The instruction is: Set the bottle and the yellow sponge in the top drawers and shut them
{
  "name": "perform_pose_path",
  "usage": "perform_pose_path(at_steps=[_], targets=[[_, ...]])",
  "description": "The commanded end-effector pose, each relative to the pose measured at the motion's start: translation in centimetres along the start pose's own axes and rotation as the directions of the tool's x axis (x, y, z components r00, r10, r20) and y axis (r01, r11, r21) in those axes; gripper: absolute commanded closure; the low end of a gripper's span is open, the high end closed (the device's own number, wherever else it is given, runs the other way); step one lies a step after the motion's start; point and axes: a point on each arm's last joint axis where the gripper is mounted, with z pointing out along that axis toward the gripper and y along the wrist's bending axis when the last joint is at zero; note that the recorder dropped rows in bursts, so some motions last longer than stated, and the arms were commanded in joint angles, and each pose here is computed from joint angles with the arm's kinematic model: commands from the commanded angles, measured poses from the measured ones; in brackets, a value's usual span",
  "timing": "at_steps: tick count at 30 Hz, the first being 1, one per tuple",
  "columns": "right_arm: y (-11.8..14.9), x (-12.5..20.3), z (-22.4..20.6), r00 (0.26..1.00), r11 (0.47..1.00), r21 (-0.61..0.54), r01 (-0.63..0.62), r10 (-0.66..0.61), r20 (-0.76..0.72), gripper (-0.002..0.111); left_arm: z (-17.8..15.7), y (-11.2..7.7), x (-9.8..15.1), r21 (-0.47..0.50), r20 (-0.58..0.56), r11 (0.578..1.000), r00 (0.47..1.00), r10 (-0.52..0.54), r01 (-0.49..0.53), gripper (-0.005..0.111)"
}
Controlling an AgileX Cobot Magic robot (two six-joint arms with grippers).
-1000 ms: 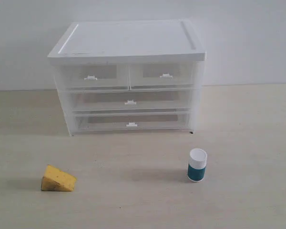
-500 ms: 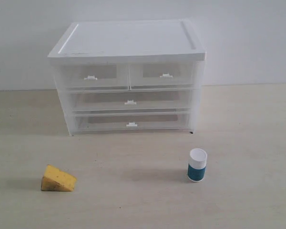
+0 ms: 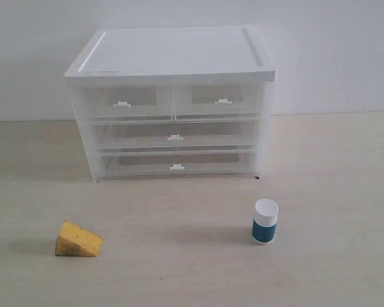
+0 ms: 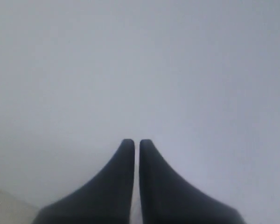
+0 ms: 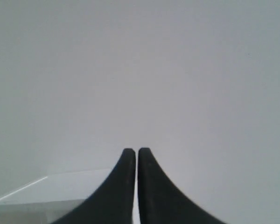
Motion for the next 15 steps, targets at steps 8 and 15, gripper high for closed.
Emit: perform_pose_path(at_steps=[8, 15], targets=[[0.0, 0.1, 8.8, 0.983, 0.998, 0.005, 0.057, -0.055, -0.176, 0.108, 2.7, -2.6, -4.0, 0.054, 0.075, 0.998, 0.997, 0.017, -0.021, 0.103], [-0.4, 3.7, 13.9, 0.935, 0.996, -0.020, 0.082, -0.084, -0.345, 0.108, 8.3, -3.9, -4.6, 0.024, -0.063, 0.994, 0.992, 0.106, -0.104, 0.103]])
